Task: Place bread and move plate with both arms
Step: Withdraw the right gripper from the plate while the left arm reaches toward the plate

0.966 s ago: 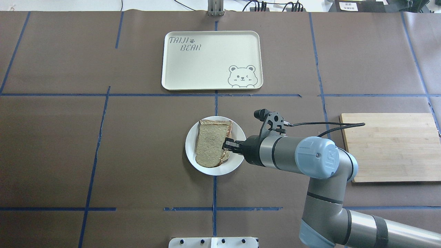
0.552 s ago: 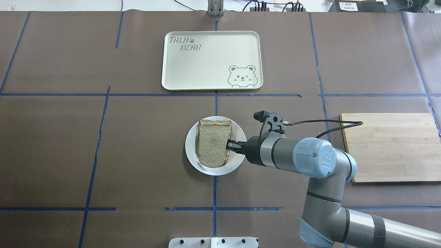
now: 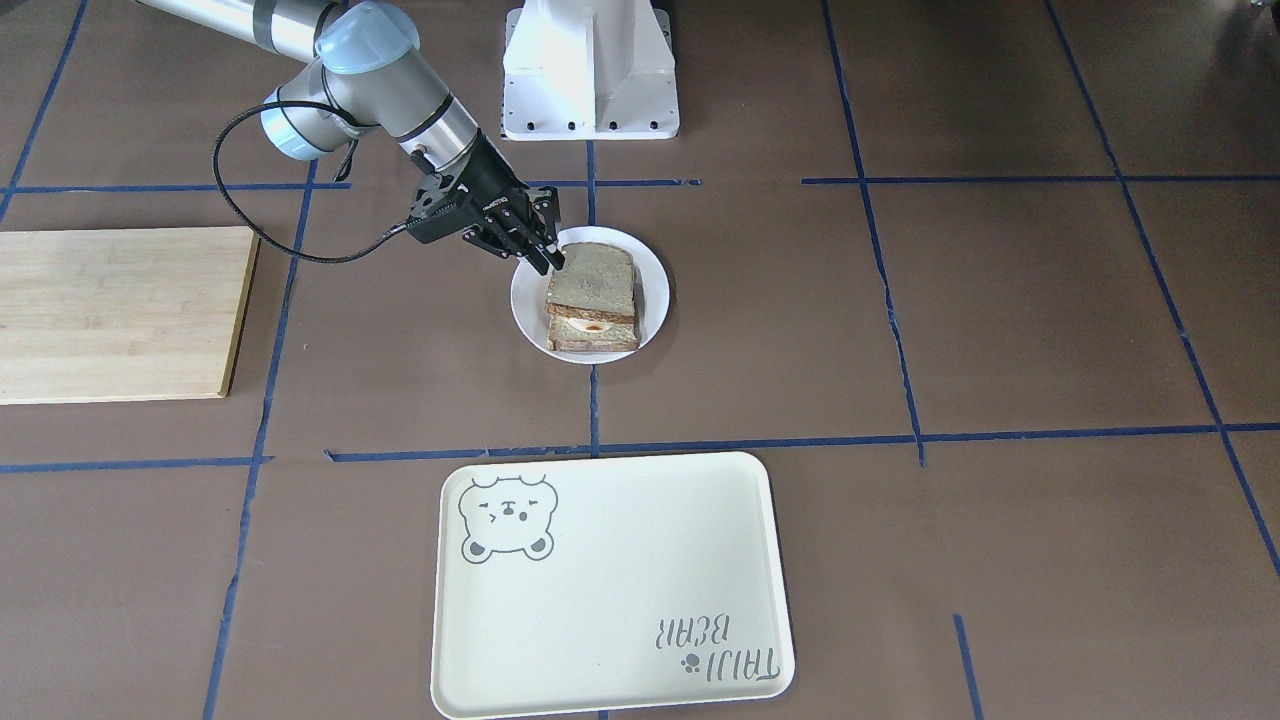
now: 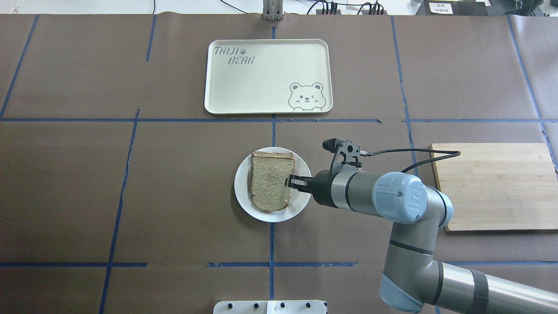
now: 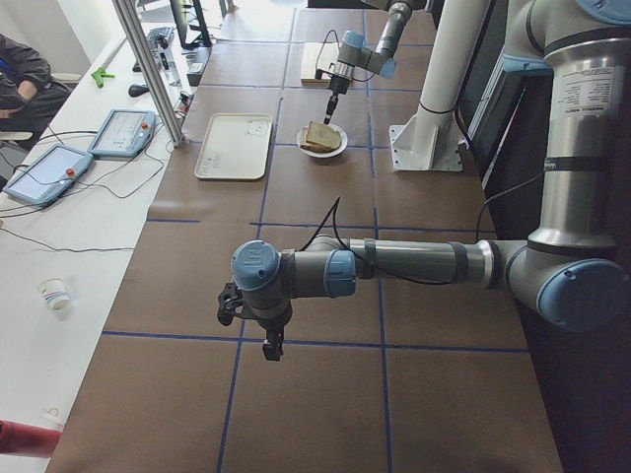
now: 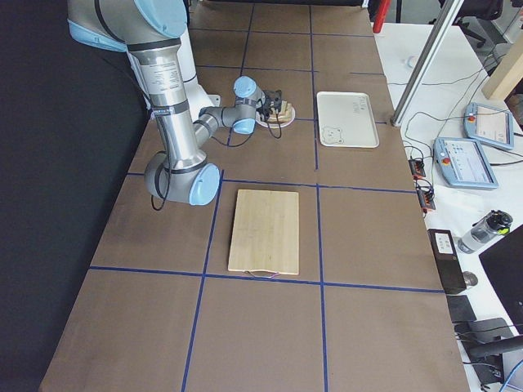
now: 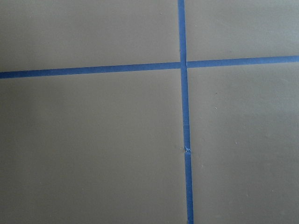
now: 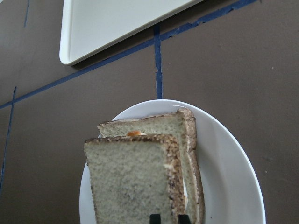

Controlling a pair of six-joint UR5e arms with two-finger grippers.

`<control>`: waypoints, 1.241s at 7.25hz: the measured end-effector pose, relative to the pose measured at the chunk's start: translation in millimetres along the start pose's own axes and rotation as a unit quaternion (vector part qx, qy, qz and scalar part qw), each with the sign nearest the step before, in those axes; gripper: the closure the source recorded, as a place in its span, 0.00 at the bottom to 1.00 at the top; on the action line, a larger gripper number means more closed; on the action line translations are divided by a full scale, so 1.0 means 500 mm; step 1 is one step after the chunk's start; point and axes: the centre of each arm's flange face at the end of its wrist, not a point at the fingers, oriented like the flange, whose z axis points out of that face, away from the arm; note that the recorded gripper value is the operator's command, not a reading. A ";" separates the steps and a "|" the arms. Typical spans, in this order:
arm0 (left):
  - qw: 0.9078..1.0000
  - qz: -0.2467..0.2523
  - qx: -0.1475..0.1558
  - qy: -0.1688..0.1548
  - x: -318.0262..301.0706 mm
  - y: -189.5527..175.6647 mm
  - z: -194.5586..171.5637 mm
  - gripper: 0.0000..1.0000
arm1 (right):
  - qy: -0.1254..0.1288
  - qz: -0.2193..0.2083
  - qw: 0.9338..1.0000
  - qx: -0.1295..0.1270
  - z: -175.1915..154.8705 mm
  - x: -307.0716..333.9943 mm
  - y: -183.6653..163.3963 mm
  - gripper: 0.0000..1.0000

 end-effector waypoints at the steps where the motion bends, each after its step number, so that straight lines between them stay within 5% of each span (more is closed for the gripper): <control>1: 1.000 0.002 0.002 0.000 0.004 -0.001 -0.004 0.00 | -0.003 0.001 1.000 0.004 -0.006 -0.004 -0.012 0.00; 3: 0.999 0.022 0.024 -0.002 0.029 -0.021 -0.024 0.00 | -0.009 0.005 1.000 0.014 -0.036 -0.018 -0.068 0.00; 5: 0.997 0.026 0.068 0.010 0.123 -0.065 -0.020 0.00 | 0.023 0.015 0.999 0.017 -0.095 -0.021 -0.159 0.00; 7: 0.992 -0.002 0.106 0.070 0.287 -0.089 0.029 0.00 | 0.106 -0.013 0.994 0.023 -0.156 -0.006 -0.240 0.00; 9: 0.981 -0.047 0.117 0.149 0.460 -0.081 0.081 0.00 | 0.208 -0.100 0.973 0.005 -0.205 0.047 -0.299 0.00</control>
